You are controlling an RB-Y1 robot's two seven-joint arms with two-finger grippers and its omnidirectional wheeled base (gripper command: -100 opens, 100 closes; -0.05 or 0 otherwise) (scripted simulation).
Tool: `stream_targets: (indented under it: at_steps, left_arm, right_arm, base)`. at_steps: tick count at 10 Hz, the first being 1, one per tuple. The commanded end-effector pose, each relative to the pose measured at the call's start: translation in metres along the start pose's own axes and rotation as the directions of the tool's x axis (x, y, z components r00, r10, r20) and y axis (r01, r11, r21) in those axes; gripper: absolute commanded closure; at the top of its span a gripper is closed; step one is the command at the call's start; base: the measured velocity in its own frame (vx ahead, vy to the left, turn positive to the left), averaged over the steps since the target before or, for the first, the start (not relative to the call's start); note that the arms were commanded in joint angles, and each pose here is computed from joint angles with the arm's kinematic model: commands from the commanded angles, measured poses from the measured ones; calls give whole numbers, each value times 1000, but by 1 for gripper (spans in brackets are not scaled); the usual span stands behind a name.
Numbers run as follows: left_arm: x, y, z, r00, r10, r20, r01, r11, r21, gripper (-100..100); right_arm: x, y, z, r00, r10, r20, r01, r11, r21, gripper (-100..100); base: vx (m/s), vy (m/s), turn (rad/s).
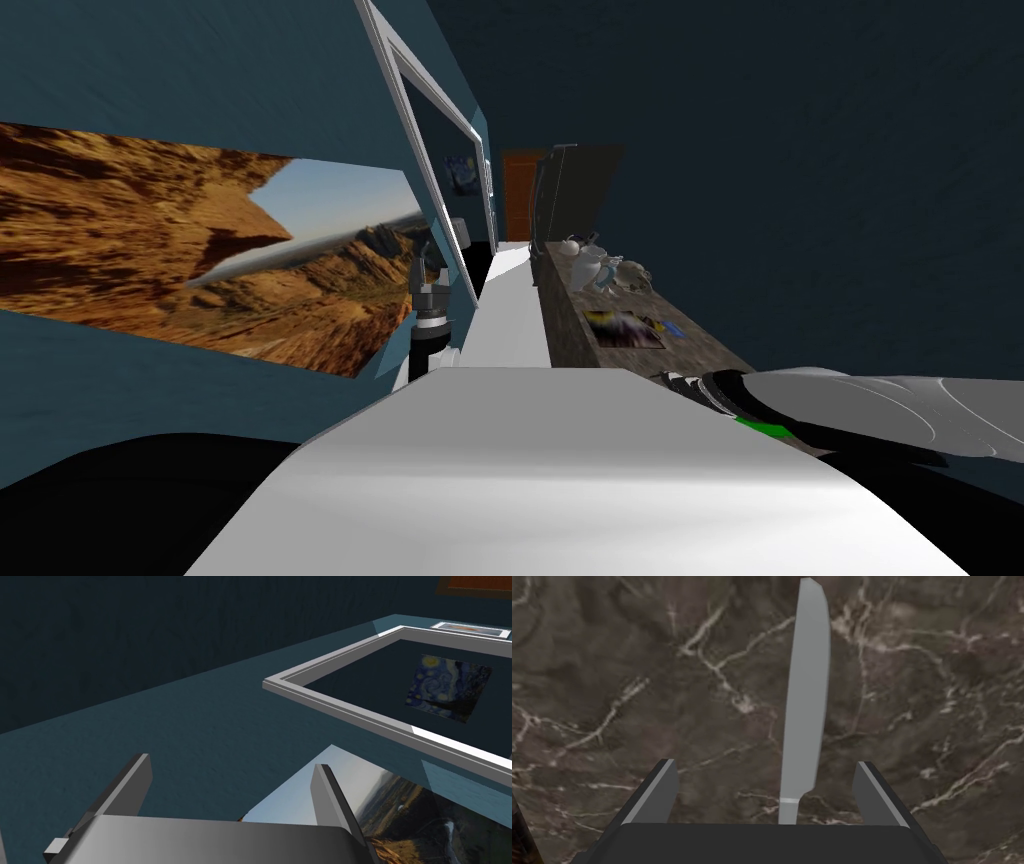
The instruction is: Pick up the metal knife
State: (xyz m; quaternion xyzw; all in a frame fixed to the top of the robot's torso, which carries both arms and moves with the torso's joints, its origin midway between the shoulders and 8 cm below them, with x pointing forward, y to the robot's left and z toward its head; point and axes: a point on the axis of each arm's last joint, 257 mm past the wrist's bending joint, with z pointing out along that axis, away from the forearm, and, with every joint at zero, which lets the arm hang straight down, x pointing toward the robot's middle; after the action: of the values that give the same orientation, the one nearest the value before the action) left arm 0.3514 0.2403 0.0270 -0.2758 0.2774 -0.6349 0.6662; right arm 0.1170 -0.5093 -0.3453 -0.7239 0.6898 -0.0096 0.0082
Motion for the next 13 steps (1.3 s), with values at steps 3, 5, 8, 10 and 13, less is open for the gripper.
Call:
stream_targets:
  at_steps: [3,5,8,10,13]
  left_arm:
    - [0,0,0,1000,0,0,0,1000,0,0]
    - [0,0,0,1000,0,0,0,1000,0,0]
    - [0,0,0,1000,0,0,0,1000,0,0]
    - [0,0,0,1000,0,0,0,1000,0,0]
    - [0,0,0,1000,0,0,0,1000,0,0]
  right_arm:
    - [-3,13,6,1000,13,15,-13,1000,-7,-100]
    - [-4,-17,-1,1000,-3,13,2,999,48,-100]
    - [13,7,5,998,65,4,-65,998,25,-100]
    - [20,0,3,997,74,0,-74,996,52,-100]
    - [38,25,11,987,159,-2,-158,987,38,-100]
  base:
    - [1,1,-5]
    - [-2,-1,-7]
    - [-24,9,131]
    - [-65,20,211]
    - [-46,22,226]
